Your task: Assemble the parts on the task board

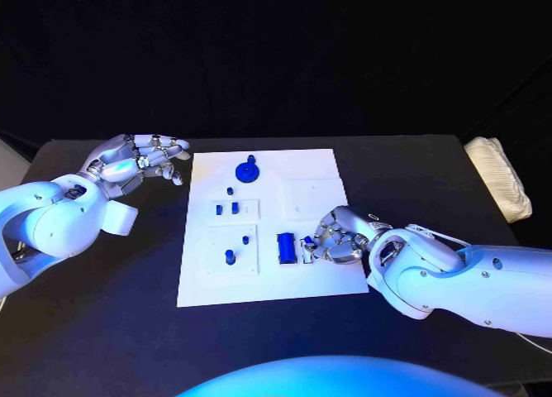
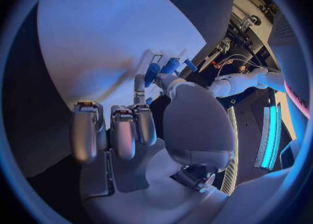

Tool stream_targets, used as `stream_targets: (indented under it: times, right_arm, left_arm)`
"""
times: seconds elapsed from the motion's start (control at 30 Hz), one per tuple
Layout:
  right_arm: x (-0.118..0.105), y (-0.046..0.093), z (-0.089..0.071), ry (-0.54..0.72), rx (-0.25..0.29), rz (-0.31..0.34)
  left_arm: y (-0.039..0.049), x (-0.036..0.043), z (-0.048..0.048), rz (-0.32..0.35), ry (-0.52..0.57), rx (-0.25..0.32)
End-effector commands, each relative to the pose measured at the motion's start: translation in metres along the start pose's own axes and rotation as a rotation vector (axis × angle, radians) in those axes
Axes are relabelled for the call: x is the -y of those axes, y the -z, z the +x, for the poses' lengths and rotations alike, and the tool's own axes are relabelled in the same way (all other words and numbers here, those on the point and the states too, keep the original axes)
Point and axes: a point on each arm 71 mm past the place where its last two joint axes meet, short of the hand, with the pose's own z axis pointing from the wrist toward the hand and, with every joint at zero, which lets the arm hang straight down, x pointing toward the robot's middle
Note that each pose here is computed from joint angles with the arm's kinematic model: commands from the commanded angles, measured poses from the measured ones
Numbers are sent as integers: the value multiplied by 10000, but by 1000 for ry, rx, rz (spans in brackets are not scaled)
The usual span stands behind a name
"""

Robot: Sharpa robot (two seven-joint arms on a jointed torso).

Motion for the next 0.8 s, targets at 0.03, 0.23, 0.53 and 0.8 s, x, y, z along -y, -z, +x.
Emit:
stream_targets:
  times: [0.03, 0.23, 0.53, 0.8]
  right_arm:
    - [7, -8, 14, 6, -10, 8]
    - [-8, -18, 36, 10, -20, 5]
    - [-39, -26, 90, 8, -39, 0]
    - [-34, -33, 118, 23, -63, 1]
  left_arm:
    - [-3, 4, 25, 2, 11, -22]
    - [-1, 4, 25, 1, 11, -22]
    - [5, 5, 20, 0, 11, -21]
    - [8, 5, 17, 0, 11, -21]
